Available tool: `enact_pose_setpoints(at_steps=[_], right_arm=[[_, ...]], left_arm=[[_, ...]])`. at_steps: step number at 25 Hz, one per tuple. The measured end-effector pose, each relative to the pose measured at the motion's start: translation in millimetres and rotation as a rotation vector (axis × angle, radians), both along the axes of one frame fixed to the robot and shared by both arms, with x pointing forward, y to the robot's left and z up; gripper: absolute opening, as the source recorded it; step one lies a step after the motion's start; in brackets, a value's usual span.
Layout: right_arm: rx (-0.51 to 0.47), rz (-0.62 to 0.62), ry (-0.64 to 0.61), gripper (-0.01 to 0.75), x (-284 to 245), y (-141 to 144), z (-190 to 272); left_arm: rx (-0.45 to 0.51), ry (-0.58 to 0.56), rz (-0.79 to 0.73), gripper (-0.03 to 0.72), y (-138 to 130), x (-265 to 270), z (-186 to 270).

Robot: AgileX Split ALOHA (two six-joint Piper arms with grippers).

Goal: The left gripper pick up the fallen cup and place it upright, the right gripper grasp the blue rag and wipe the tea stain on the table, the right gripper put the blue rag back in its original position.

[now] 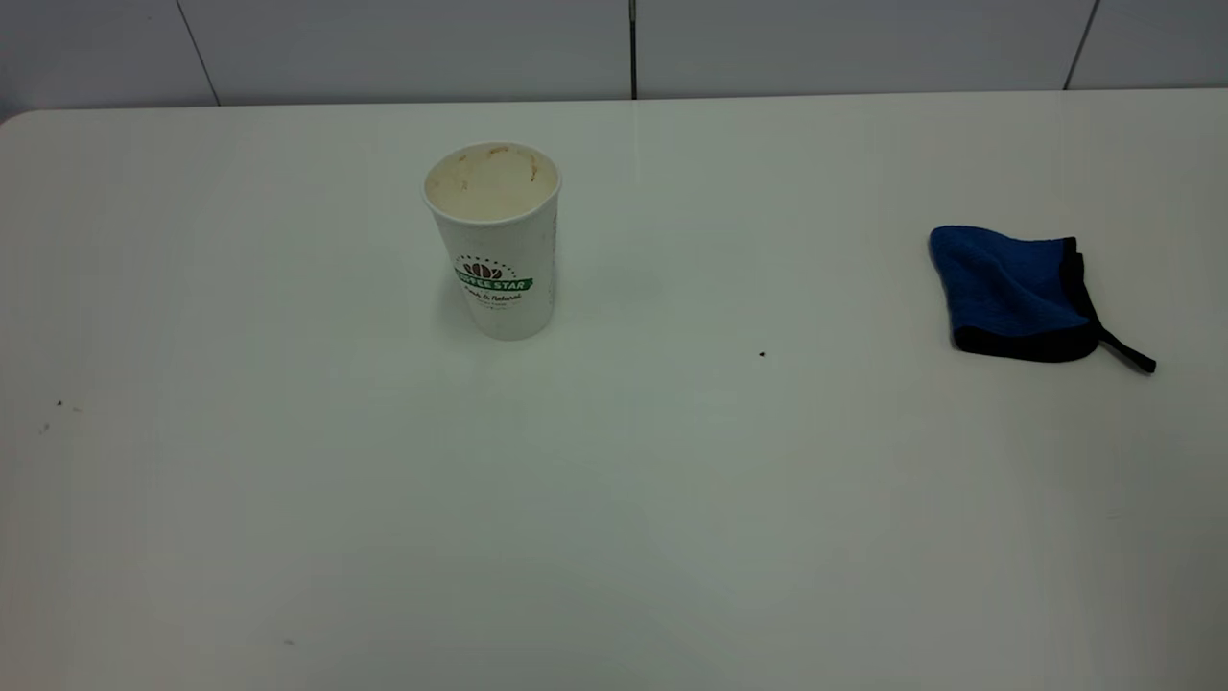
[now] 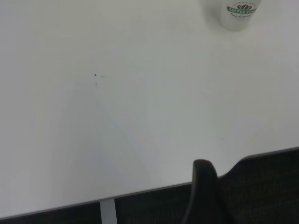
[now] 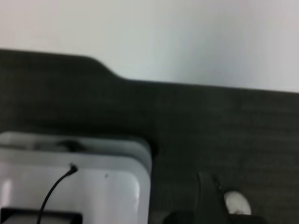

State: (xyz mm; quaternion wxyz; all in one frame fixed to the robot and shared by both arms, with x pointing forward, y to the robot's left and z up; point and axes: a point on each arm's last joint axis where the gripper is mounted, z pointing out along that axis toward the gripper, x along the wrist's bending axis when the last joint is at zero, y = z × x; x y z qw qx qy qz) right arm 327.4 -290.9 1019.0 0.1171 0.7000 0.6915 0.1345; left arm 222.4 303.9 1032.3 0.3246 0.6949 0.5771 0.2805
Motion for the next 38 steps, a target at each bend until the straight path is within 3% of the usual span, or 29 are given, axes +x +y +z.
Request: enact_pose_setpoints(at_steps=[5, 12, 23, 38], right_arm=[[-0.022, -0.055, -0.178, 0.495, -17, -7, 10], [-0.022, -0.15, -0.286, 0.493, -31, -14, 17], [-0.018, -0.159, -0.363, 0.493, -43, -15, 21], [0.017, -0.162, -0.701, 0.492, -95, -14, 27]], left_arm=[[0.001, 0.0, -0.001, 0.518, 0, 0, 0], [0.001, 0.0, -0.001, 0.518, 0, 0, 0], [0.001, 0.0, -0.001, 0.518, 0, 0, 0], [0.0, 0.0, 0.0, 0.518, 0, 0, 0]])
